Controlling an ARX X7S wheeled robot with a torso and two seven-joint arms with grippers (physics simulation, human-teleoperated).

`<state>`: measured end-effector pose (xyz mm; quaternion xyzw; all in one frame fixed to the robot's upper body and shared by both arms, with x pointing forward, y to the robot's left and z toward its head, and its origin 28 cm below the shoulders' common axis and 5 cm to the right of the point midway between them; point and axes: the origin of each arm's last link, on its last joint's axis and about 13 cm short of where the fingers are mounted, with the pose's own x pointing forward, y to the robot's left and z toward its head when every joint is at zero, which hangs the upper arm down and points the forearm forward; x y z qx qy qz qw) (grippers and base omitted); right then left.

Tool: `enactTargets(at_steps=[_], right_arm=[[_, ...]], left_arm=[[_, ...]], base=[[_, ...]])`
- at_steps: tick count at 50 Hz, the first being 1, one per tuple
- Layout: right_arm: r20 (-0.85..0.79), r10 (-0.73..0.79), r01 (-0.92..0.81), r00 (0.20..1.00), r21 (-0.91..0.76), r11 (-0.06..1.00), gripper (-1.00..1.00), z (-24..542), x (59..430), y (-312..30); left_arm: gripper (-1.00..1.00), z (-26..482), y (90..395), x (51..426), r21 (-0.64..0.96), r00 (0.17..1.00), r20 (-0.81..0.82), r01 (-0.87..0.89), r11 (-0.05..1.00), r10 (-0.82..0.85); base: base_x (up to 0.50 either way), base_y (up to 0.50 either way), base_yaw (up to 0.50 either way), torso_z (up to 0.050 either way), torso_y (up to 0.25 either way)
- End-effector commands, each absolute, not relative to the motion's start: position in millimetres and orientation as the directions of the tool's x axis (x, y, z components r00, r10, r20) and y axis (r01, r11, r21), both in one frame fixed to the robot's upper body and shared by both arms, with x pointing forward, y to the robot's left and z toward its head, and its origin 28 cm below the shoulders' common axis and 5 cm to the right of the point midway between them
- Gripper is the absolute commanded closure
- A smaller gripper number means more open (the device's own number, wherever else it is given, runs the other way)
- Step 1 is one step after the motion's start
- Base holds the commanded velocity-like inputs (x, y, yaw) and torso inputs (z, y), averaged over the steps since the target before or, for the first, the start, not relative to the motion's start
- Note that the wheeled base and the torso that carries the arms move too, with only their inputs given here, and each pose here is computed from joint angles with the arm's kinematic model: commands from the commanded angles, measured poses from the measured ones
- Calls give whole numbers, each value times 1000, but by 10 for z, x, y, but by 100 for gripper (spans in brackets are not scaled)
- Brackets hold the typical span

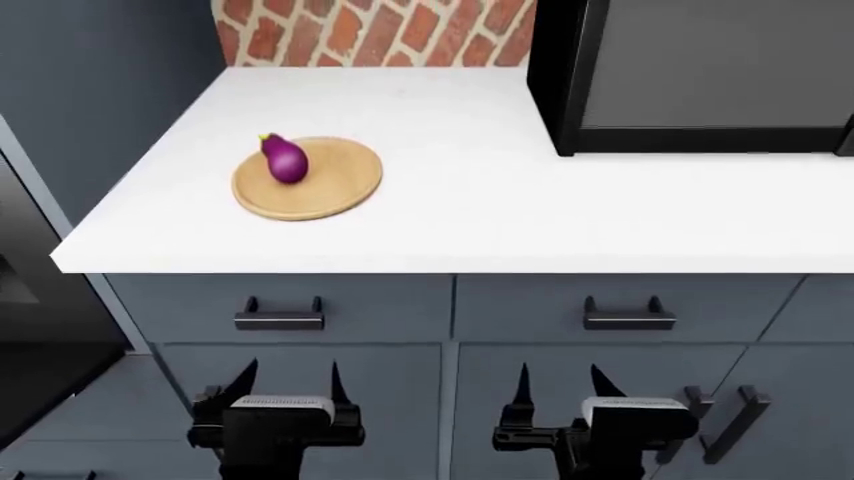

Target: Place the eggplant on the rack of the oven.

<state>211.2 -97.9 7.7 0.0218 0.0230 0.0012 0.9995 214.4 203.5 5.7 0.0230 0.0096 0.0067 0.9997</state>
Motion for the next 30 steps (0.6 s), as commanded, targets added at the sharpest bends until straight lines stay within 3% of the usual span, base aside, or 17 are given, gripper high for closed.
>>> enactTargets(at_steps=[1, 15, 25, 30], right_arm=[[-44, 3, -1, 999, 48, 999, -100, 95, 2112, -978], [16, 54, -53, 998, -63, 997, -100, 720, 2041, -968], [-51, 174, -179, 983, -134, 975, -100, 1438, 1836, -999], [-74, 235, -240, 969, -73, 968, -100, 1696, 1794, -989]], left_arm=[[-100, 86, 2037, 2150, 62, 1000, -4, -12, 998, 12], [-100, 643, 2061, 2032, 156, 998, 45, 43, 987, -50], [-100, 1264, 2086, 1889, 52, 981, -68, 184, 981, -181], [-100, 1524, 2083, 1817, -5, 959, -113, 262, 965, -261]], base=[[0, 0, 0, 50, 0], [0, 0, 0, 50, 0], [0, 0, 0, 50, 0], [0, 0, 0, 36, 0]])
